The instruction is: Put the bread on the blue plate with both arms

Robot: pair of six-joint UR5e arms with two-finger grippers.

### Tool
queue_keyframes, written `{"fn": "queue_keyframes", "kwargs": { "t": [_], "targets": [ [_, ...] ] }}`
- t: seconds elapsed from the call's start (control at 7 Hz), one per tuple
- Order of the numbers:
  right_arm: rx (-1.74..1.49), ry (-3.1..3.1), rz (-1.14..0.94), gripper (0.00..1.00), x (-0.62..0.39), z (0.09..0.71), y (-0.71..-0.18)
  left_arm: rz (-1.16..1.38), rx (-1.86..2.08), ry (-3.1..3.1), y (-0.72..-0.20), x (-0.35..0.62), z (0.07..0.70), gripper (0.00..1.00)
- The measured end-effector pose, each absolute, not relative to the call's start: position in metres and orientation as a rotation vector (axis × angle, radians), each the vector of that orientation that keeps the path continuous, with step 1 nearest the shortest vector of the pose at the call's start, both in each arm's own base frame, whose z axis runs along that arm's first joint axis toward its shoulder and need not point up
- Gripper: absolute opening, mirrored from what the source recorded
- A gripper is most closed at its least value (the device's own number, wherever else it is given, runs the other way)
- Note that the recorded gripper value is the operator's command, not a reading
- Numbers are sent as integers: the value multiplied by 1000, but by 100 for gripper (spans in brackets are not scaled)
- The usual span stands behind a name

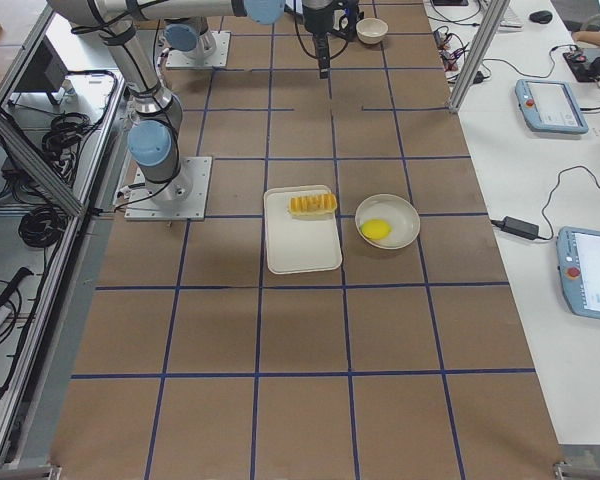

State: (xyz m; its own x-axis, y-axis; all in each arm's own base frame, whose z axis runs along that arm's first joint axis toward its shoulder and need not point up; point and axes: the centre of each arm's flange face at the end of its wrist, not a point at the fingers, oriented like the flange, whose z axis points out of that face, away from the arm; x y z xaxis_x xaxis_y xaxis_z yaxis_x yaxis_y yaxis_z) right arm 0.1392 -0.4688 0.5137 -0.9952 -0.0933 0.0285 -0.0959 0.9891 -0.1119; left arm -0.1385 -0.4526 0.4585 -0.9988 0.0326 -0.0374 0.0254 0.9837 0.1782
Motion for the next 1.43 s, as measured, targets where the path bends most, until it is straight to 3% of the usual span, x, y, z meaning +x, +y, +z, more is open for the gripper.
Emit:
{"fn": "queue_keyframes", "kwargs": {
  "t": [0.43, 0.86, 1.43],
  "targets": [
    [120, -3088, 129, 98, 111, 500, -476, 157, 313, 3088, -474, -104, 459, 100],
    [198, -3045, -14, 96, 12, 426, -473, 106, 543, 3087, -488, 89, 461, 100],
    [258, -3027, 27, 92, -29, 304, -435, 43, 800, 3028, -470, 303, 410, 100]
  ]
}}
